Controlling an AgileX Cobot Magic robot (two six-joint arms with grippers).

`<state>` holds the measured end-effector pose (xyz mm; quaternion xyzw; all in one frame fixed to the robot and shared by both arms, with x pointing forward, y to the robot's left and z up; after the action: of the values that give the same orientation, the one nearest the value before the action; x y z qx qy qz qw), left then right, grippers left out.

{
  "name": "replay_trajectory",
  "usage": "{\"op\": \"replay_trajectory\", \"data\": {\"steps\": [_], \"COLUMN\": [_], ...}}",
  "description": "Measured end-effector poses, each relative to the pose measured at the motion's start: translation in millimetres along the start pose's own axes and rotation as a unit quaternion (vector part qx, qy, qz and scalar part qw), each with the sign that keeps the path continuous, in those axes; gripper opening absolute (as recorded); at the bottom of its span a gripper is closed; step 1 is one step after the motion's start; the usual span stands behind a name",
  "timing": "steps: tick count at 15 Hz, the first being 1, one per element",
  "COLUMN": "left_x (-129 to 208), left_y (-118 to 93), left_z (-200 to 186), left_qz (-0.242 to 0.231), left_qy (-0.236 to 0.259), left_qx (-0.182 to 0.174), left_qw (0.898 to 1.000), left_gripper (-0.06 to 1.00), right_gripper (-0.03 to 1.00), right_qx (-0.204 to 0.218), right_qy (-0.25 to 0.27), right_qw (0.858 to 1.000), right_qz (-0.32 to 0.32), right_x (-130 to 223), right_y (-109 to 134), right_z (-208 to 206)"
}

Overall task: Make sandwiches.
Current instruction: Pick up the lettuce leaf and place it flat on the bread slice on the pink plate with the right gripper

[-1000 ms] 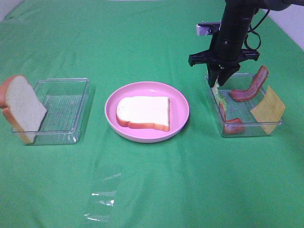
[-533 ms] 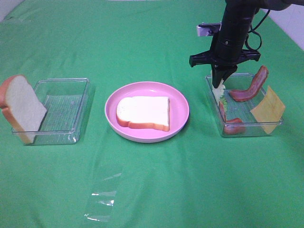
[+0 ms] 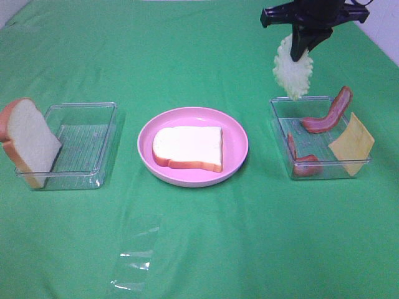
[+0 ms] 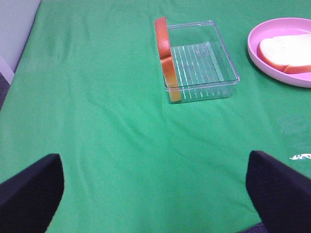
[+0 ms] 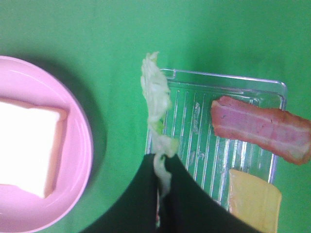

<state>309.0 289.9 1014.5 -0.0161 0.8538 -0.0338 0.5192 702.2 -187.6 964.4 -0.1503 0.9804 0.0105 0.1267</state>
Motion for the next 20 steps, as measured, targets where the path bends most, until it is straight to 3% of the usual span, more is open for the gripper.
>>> {"op": "replay_trajectory", "data": {"steps": [2, 4, 5, 9, 11, 13, 14, 20], "left_x": [0.0, 0.0, 0.0, 0.0, 0.0, 0.0, 0.0, 0.0], "left_y": [0.0, 0.0, 0.0, 0.0, 0.0, 0.0, 0.0, 0.0], "left_z": [0.0, 0.0, 0.0, 0.0, 0.0, 0.0, 0.0, 0.0], "left_qz": [0.0, 0.0, 0.0, 0.0, 0.0, 0.0, 0.0, 0.0], "left_qy": [0.0, 0.0, 0.0, 0.0, 0.0, 0.0, 0.0, 0.0], "left_qx": [0.0, 0.0, 0.0, 0.0, 0.0, 0.0, 0.0, 0.0], "left_qw": [1.0, 1.0, 1.0, 1.0, 1.0, 1.0, 1.0, 1.0], "left_gripper": [0.93, 0.93, 0.93, 0.93, 0.93, 0.93, 0.93, 0.93], "right_gripper": [0.01, 0.01, 0.01, 0.01, 0.01, 0.01, 0.01, 0.01], "right_qx": [-0.03, -0.113, -0.21, -0.341, -0.375, -0.387, -0.391, -0.38], "right_qy": [-0.018, -0.044, -0.061, -0.07, -0.067, -0.057, -0.039, -0.018], "right_qw": [0.999, 0.993, 0.976, 0.937, 0.925, 0.92, 0.92, 0.924], "right_qz": [-0.003, -0.007, -0.01, -0.012, -0.005, 0.0, 0.008, 0.028], "right_x": [-0.3, 5.9, 14.5, 17.2, 12.0, 11.9, 13.9, 17.4], "right_y": [11.4, 42.0, 76.6, 120.4, 138.9, 153.1, 166.5, 169.0], "right_z": [-18.2, -36.6, -38.1, -22.8, -5.1, 11.2, 38.6, 78.7]}}
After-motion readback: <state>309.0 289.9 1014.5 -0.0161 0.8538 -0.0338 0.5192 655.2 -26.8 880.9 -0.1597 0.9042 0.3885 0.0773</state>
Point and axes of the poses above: a point on each arm's last joint axis where the gripper is mounted, z pointing out along that axis toward the gripper, y along the wrist's bending axis when the last joint is at zero, x = y × z, the point moved 9 cm from there along z, pointing out along that axis toward the gripper, and after that the axes turned 7 degrees about -z, right-handed, at the moved point
